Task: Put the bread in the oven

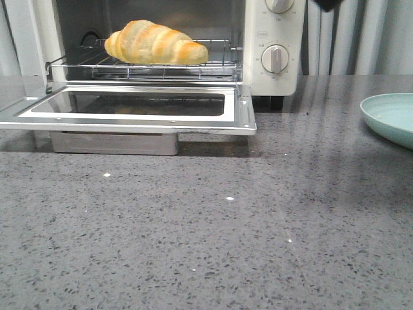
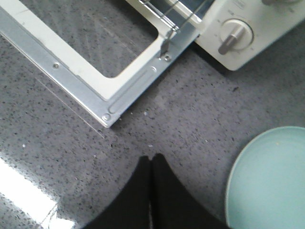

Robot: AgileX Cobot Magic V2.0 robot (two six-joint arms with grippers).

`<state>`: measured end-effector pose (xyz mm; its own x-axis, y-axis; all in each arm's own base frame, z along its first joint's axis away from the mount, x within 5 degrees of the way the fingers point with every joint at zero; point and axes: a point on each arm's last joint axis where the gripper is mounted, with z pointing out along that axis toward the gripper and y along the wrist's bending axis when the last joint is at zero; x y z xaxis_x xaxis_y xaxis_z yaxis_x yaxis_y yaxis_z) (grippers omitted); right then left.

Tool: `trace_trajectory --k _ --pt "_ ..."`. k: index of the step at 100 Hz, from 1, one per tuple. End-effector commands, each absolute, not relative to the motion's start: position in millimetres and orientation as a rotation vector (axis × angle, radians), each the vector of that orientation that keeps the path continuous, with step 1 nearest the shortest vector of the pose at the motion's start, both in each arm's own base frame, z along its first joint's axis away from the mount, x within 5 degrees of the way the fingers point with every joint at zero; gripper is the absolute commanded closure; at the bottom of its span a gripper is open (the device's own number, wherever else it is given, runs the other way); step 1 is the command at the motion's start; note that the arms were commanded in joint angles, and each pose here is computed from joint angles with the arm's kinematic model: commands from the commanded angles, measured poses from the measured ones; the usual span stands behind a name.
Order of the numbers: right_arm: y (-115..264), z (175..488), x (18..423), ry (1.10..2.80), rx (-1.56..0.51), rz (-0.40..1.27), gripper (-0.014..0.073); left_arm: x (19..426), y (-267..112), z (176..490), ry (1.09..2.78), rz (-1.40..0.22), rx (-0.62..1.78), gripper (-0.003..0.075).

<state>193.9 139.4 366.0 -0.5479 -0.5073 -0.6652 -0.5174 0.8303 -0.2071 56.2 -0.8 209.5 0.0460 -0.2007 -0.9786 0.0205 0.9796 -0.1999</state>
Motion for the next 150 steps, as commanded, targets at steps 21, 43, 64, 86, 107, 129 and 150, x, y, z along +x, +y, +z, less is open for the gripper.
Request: trace_trajectory --k 21,43,64,86,107,129,150 --pt "78 363 162 2.165 -0.516 0.062 0.0670 54 0 216 1.422 -0.173 -0.151 0.0741" --pt "37 332 127 2.089 -0.323 0.069 0.0670 54 0 216 1.422 -0.173 -0.151 0.0741" --pt "13 300 93 1.983 -0.123 0.081 0.0670 54 0 216 1.422 -0.173 -0.151 0.0742" --pt "-2 287 68 1.879 0.022 0.019 0.0670 54 0 216 1.422 -0.173 -0.151 0.0742" --pt "-7 276 54 1.814 0.097 -0.032 0.0670 54 0 216 1.422 -0.173 -0.151 0.0741" --pt "-5 263 50 1.654 0.070 -0.012 0.0670 54 0 216 1.422 -0.173 -0.151 0.0741" --pt "-2 238 53 1.558 0.037 0.004 0.0670 54 0 216 1.422 -0.173 -0.151 0.0741"
